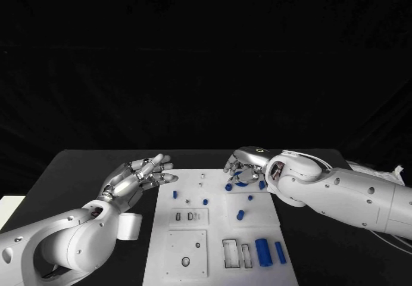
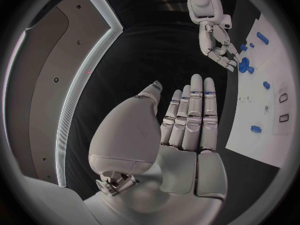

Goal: Assemble the parts on the task board

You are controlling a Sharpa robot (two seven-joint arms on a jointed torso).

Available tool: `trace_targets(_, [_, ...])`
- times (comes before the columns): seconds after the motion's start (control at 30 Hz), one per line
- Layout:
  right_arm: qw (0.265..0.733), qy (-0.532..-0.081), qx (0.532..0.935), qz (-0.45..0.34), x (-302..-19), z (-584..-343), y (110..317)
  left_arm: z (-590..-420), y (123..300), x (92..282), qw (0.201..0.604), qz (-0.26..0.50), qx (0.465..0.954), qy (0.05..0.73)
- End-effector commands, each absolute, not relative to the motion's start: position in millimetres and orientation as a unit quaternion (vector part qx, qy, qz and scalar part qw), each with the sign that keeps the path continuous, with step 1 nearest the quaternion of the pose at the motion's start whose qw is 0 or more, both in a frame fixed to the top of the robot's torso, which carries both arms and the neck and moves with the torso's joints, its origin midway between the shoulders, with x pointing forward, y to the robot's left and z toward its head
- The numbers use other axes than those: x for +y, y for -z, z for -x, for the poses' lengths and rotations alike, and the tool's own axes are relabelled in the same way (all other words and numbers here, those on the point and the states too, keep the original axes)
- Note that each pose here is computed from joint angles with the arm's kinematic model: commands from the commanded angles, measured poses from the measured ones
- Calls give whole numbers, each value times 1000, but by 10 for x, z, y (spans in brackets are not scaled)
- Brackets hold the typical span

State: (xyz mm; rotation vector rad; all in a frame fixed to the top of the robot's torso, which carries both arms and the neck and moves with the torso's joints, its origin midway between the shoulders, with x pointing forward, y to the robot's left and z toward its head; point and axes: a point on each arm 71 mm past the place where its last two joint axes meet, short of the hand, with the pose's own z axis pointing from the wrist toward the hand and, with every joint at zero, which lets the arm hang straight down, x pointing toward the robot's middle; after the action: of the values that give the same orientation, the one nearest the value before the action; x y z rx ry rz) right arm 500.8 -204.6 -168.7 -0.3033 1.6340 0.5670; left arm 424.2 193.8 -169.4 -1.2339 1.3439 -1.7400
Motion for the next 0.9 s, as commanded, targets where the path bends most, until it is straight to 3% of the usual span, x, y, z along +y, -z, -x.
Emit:
trace_targets(0.03, [637,-188,726,180,-2040,-5000,1714,-4234,1676,1918,292,463,507,665])
trace_targets(0.9, [613,-174,742,207,-1989,-4968,1761,-4250,1689,1945,296,467,510,659])
